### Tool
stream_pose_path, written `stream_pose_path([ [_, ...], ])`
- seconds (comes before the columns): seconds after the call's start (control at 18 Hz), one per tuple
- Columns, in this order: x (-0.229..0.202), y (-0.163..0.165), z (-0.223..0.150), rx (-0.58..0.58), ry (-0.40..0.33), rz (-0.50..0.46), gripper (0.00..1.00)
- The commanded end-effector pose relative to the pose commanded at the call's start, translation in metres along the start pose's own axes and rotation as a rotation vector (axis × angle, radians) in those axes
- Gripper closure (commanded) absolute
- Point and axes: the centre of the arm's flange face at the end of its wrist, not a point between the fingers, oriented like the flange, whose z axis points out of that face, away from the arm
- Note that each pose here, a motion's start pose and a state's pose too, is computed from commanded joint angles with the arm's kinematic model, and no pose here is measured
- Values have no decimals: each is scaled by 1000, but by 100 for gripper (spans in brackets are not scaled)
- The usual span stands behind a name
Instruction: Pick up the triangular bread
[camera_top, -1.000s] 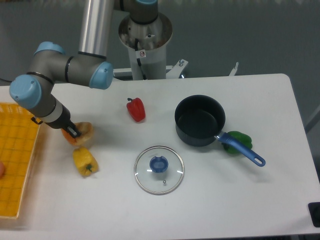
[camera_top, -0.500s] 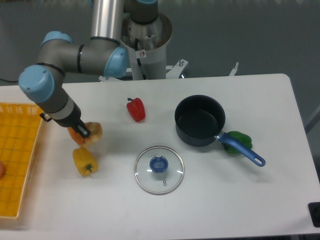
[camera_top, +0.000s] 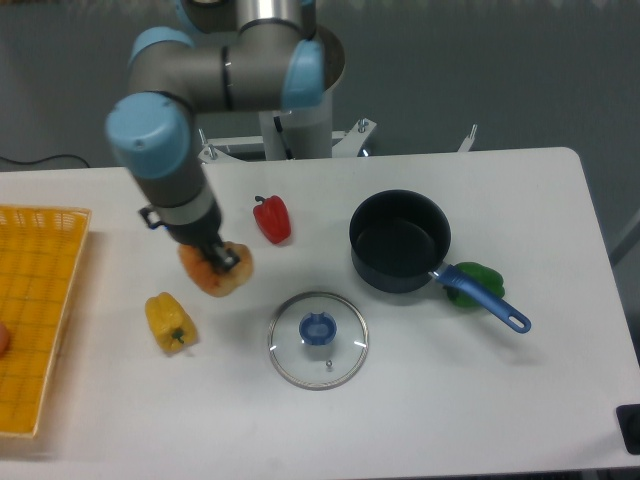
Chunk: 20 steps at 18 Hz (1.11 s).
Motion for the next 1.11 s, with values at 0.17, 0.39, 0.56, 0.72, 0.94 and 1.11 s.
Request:
stream_pose_path([
  [0.17,-22,35,-3,-10,19,20,73],
  [0.39,-45,73,-4,-14,33,31,73],
  [0.56,-57,98,-1,-20,56,64,73],
  [0.72,-62,106,-1,-8,58,47,73],
  [0.94,-63,106,0,11,60,43,73],
  [1.11,-62,106,2,12,67,43,73],
])
